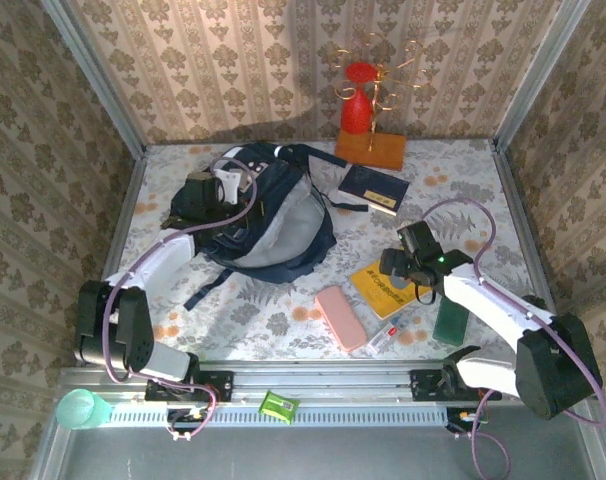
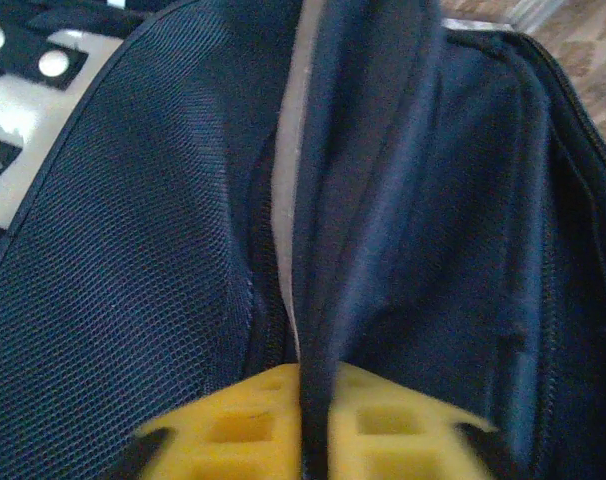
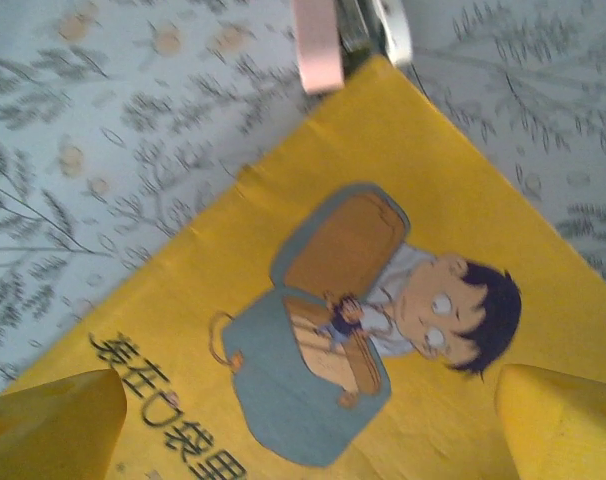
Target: Pack the student bag
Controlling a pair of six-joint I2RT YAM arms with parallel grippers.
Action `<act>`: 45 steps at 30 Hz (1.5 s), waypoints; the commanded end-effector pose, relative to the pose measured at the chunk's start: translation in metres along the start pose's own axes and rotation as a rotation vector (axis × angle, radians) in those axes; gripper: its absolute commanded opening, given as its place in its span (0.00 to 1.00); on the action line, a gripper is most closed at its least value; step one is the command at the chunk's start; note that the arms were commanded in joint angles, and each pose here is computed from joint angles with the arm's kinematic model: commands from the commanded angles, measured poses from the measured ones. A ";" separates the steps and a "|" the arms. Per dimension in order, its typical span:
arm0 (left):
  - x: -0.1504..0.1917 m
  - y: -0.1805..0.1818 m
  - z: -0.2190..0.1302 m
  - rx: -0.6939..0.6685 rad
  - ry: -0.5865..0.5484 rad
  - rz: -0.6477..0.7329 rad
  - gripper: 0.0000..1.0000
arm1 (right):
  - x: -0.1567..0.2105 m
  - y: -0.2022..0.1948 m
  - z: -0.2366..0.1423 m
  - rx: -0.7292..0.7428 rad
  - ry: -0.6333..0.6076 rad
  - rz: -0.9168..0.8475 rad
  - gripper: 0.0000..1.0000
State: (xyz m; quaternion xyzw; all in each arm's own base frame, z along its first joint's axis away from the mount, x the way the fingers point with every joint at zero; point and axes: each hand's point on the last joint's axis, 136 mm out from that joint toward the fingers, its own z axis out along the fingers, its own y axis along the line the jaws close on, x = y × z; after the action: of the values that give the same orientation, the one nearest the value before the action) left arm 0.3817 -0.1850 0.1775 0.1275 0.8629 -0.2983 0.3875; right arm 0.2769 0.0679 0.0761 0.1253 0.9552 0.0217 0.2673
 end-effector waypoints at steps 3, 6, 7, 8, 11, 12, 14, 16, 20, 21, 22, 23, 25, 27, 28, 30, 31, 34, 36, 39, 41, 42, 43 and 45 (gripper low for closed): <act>-0.004 -0.021 0.002 -0.092 -0.092 0.066 0.70 | 0.029 -0.020 0.008 0.037 0.057 0.126 0.95; 0.008 -0.066 0.010 -0.049 -0.089 0.173 0.79 | 0.033 -0.019 0.012 0.026 0.058 0.154 0.95; 0.014 -0.080 0.015 -0.013 -0.075 0.186 0.79 | 0.034 -0.019 0.014 0.027 0.059 0.160 0.95; 0.023 -0.094 0.022 0.030 -0.050 0.193 0.79 | 0.036 -0.019 0.015 0.026 0.062 0.164 0.95; 0.052 -0.132 0.044 0.153 0.029 0.216 0.79 | 0.041 -0.020 0.020 0.022 0.067 0.182 0.94; 0.064 -0.143 0.052 0.182 0.062 0.226 0.79 | 0.042 -0.020 0.022 0.020 0.068 0.185 0.94; 0.082 -0.162 0.066 0.225 0.119 0.249 0.79 | 0.043 -0.019 0.025 0.014 0.066 0.191 0.94; 0.098 -0.178 0.079 0.252 0.175 0.263 0.78 | 0.041 -0.016 0.027 0.003 0.061 0.187 0.93; 0.127 -0.196 0.105 0.273 0.275 0.297 0.77 | 0.024 0.000 0.033 -0.067 0.029 0.167 0.92; 0.132 -0.198 0.111 0.268 0.289 0.295 0.77 | 0.019 0.006 0.036 -0.090 0.024 0.152 0.92; 0.135 -0.196 0.116 0.257 0.301 0.289 0.77 | 0.013 0.012 0.037 -0.116 0.023 0.128 0.92; 0.137 -0.193 0.122 0.241 0.308 0.277 0.77 | 0.009 0.015 0.038 -0.128 0.027 0.107 0.91; 0.140 -0.189 0.133 0.213 0.321 0.271 0.76 | 0.001 0.019 0.036 -0.138 0.034 0.074 0.90; 0.145 -0.185 0.143 0.192 0.343 0.280 0.76 | 0.000 0.016 0.028 -0.132 0.024 0.071 0.89; 0.146 -0.184 0.147 0.183 0.350 0.282 0.76 | 0.001 0.011 0.026 -0.120 0.018 0.083 0.89; 0.149 -0.182 0.155 0.170 0.369 0.287 0.76 | 0.007 -0.001 0.021 -0.079 0.018 0.122 0.89; 0.151 -0.182 0.158 0.167 0.379 0.290 0.76 | 0.011 -0.005 0.021 -0.069 0.024 0.136 0.90; 0.160 -0.184 0.163 0.162 0.406 0.297 0.76 | 0.022 -0.012 0.022 -0.054 0.039 0.177 0.91; 0.166 -0.185 0.165 0.155 0.420 0.303 0.76 | 0.028 -0.015 0.027 -0.044 0.051 0.195 0.92; 0.174 -0.186 0.166 0.151 0.434 0.303 0.76 | 0.034 -0.010 0.036 -0.067 0.075 0.203 0.91; 0.179 -0.184 0.165 0.137 0.439 0.299 0.74 | 0.034 -0.006 0.040 -0.074 0.086 0.209 0.90; 0.182 -0.182 0.165 0.130 0.442 0.296 0.73 | 0.032 -0.003 0.040 -0.088 0.084 0.207 0.88; 0.185 -0.181 0.164 0.126 0.443 0.291 0.72 | 0.029 0.002 0.040 -0.117 0.075 0.209 0.86; 0.190 -0.179 0.162 0.129 0.446 0.276 0.70 | 0.025 0.011 0.040 -0.170 0.058 0.241 0.80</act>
State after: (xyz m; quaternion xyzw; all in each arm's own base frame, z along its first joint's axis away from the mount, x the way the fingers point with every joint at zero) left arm 0.2756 -0.4357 0.0400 0.3445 0.8687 -0.2721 0.2293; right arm 0.2673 0.0665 0.0248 0.2066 0.9476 0.0829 0.2292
